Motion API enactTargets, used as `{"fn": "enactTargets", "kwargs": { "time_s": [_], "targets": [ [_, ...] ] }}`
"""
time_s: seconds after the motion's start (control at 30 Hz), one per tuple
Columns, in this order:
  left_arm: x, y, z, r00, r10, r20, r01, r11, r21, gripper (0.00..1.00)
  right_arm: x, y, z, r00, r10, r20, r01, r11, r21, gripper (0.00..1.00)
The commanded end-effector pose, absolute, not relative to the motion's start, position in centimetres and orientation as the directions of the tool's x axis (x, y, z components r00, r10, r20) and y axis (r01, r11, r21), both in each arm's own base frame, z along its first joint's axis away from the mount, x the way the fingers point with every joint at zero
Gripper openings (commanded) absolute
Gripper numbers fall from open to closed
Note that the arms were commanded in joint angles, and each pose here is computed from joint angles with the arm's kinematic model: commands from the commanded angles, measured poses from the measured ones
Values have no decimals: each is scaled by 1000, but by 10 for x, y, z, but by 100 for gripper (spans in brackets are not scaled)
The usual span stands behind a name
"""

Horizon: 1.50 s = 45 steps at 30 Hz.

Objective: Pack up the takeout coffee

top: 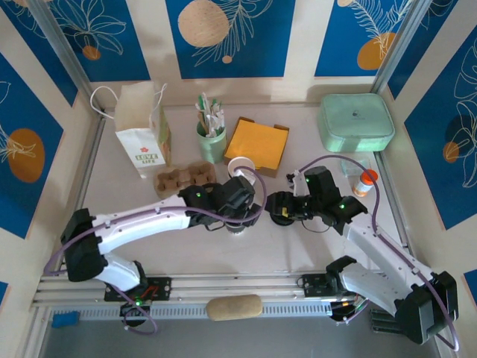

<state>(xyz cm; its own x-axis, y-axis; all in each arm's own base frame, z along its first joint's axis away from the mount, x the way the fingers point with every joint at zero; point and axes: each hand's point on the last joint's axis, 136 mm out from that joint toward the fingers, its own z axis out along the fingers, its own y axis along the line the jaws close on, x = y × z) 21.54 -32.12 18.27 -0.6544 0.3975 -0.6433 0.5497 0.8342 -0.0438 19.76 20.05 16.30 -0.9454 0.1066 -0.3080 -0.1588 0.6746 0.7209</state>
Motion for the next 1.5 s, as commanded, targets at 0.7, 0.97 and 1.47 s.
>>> {"fn": "enactTargets", "kwargs": {
  "time_s": [0.7,0.97,1.47],
  "targets": [
    [224,-233,139,-845,109,-523,319,888,-330,99,198,250,151,-957,-109,-269,-259,737,624,71],
    [229,-237,145,-837,96,-539,324,881,-345,99,201,258,144,-959,-126,-255,-262,742,617,71],
    [226,-236,119,-861,116,-495,311,891,-332,99,196,254,121,-968,-124,-219,-233,768,596,71]
  ]
}}
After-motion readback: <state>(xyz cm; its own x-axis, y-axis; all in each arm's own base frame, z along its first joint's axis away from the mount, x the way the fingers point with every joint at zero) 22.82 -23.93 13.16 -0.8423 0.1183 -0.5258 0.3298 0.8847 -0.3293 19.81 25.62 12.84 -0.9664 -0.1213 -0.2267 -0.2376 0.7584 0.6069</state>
